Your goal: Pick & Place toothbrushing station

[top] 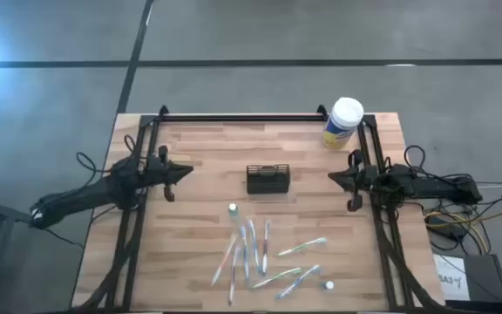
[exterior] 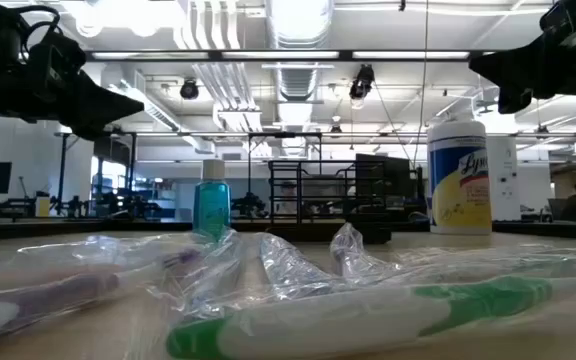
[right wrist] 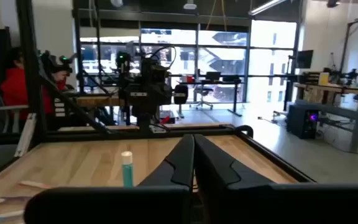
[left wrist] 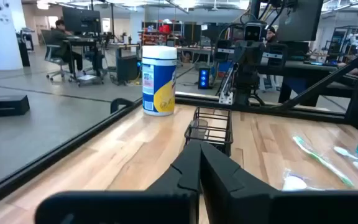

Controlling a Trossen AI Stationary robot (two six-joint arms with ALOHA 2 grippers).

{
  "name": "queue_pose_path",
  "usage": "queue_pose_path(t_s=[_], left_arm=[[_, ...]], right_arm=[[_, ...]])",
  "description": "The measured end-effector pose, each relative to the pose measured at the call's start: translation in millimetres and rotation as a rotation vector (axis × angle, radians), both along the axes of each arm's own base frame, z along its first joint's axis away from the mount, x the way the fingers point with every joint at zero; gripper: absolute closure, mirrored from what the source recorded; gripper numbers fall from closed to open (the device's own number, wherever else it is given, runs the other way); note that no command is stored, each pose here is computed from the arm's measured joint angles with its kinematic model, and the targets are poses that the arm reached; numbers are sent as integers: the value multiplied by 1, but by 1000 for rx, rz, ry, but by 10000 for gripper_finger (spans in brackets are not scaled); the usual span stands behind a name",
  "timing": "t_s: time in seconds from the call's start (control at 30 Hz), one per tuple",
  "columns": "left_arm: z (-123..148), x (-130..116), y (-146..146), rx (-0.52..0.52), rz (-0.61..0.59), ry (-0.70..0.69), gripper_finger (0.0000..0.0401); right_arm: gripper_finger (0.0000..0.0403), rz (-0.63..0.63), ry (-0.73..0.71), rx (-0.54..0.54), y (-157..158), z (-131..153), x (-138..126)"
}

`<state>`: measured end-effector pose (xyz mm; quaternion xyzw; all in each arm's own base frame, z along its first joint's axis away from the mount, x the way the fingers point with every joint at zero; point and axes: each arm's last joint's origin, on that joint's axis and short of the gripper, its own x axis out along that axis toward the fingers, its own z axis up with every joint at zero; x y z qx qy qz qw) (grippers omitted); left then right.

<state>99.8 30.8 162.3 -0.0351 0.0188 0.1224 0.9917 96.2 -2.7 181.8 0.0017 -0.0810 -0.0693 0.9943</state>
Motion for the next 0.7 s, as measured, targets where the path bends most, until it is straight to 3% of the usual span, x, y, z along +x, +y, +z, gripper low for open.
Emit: queue_pose_path(t_s=[0.7], left_arm=[[3, 0, 0, -40, 2, -41, 394]], right_arm=[[394, -5, 4, -15, 0, 0, 0]])
